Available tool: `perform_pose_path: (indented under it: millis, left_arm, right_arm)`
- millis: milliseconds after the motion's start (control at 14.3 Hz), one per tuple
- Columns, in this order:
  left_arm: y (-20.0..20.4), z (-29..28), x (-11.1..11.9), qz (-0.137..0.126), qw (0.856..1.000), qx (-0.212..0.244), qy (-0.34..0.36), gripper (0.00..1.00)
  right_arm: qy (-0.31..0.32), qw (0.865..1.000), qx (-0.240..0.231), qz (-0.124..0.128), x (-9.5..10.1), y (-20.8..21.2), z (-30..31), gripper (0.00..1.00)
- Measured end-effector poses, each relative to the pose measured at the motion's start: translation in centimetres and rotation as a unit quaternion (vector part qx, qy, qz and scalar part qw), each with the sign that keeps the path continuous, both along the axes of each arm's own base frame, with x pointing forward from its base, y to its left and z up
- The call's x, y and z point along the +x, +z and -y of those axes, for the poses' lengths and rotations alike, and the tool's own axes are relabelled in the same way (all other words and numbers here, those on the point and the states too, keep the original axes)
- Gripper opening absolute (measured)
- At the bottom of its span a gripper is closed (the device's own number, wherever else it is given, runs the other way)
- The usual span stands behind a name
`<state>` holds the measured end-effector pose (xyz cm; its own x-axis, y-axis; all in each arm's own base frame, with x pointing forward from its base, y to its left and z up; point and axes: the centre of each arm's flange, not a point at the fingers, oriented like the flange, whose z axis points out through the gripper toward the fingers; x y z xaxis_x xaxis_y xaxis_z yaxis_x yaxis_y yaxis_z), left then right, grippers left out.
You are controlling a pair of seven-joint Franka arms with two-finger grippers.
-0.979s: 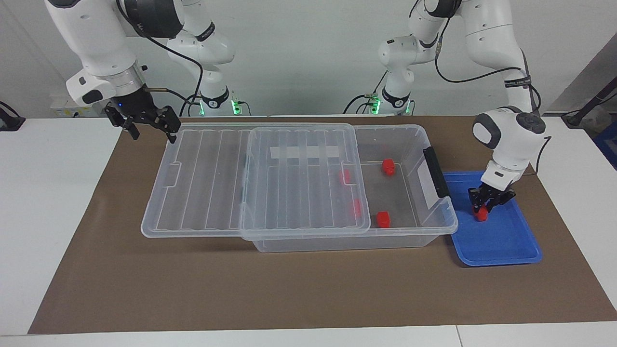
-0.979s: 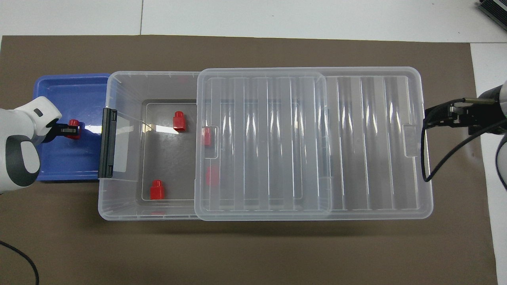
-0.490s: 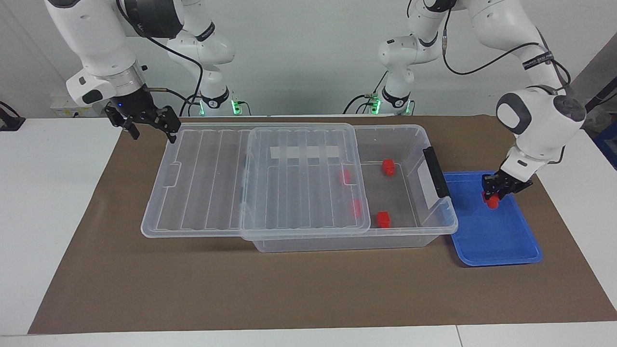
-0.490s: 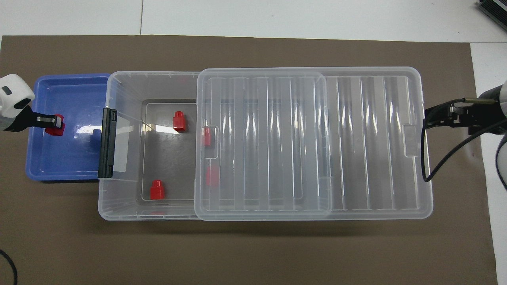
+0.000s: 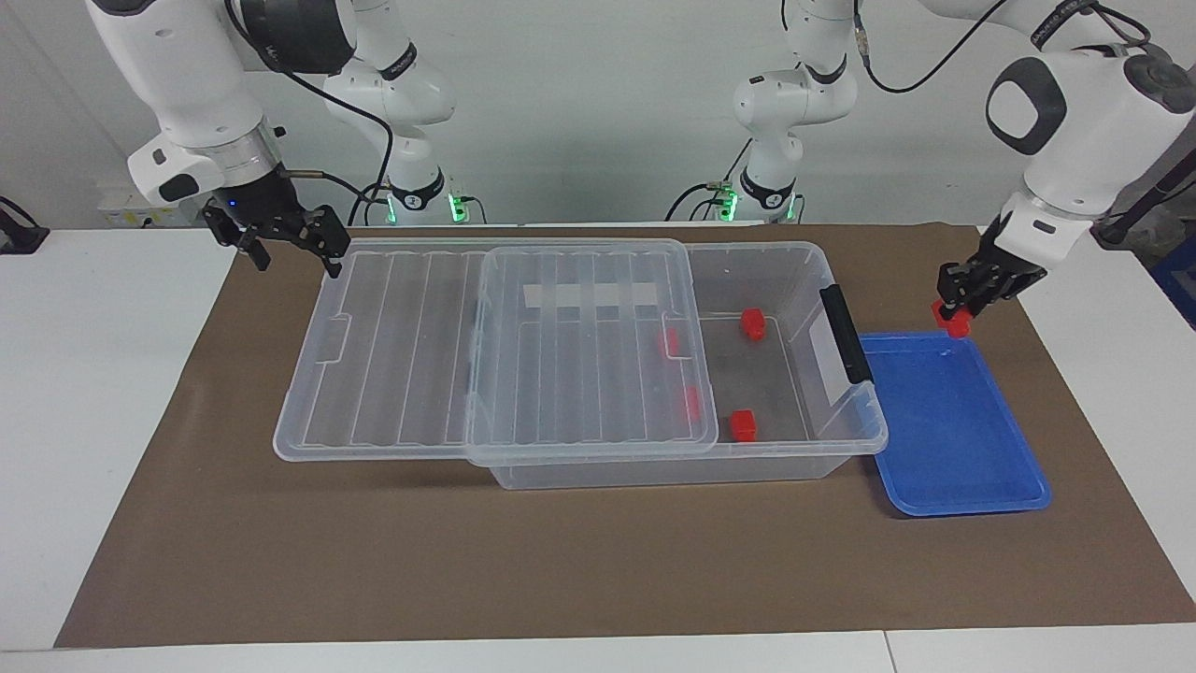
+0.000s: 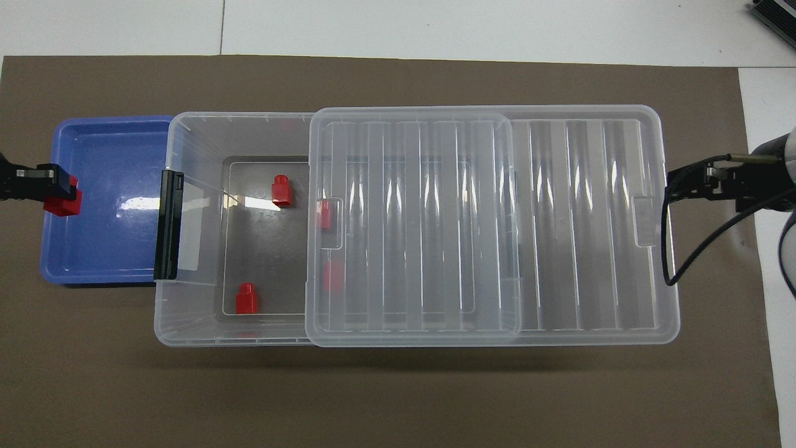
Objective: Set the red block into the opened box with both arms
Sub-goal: 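Lift the red block and carry it into the open box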
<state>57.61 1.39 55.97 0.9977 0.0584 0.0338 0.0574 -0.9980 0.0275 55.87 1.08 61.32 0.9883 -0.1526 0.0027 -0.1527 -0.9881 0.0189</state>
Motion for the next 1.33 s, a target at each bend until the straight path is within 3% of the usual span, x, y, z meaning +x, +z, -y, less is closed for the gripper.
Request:
perform_pose_path:
  millis: [350, 699, 769, 979, 1329]
  left_arm:
    - [-0.2, 10.6, -0.9, 0.014, 0.998, -0.009, 0.053, 0.35]
    - [-7.6, 18.6, -3.2, 0.048, 0.997, -0.025, 0.056, 0.35]
    - [-9.4, 19.3, -3.8, 0.05, 0.997, -0.027, 0.053, 0.35]
    - [-14.2, 20.3, -5.7, 0.046, 0.998, -0.025, 0.041, 0.35]
    - [-18.4, 20.4, -7.6, 0.047, 0.998, -0.025, 0.035, 0.35]
  right_arm:
    - [-0.001, 1.0, 0.0, 0.007, 0.2, 0.0, 0.1, 1.0]
    - [-0.018, 0.999, 0.0, 0.028, 0.9, -1.2, 2.2, 0.98]
    - [-0.022, 0.999, 0.0, 0.029, 1.0, -1.7, 2.6, 0.91]
    - [-0.036, 0.998, -0.001, 0.044, 0.9, -3.6, 4.3, 0.52]
    - [-0.054, 0.997, -0.002, 0.046, -0.1, -7.1, 6.7, 0.01]
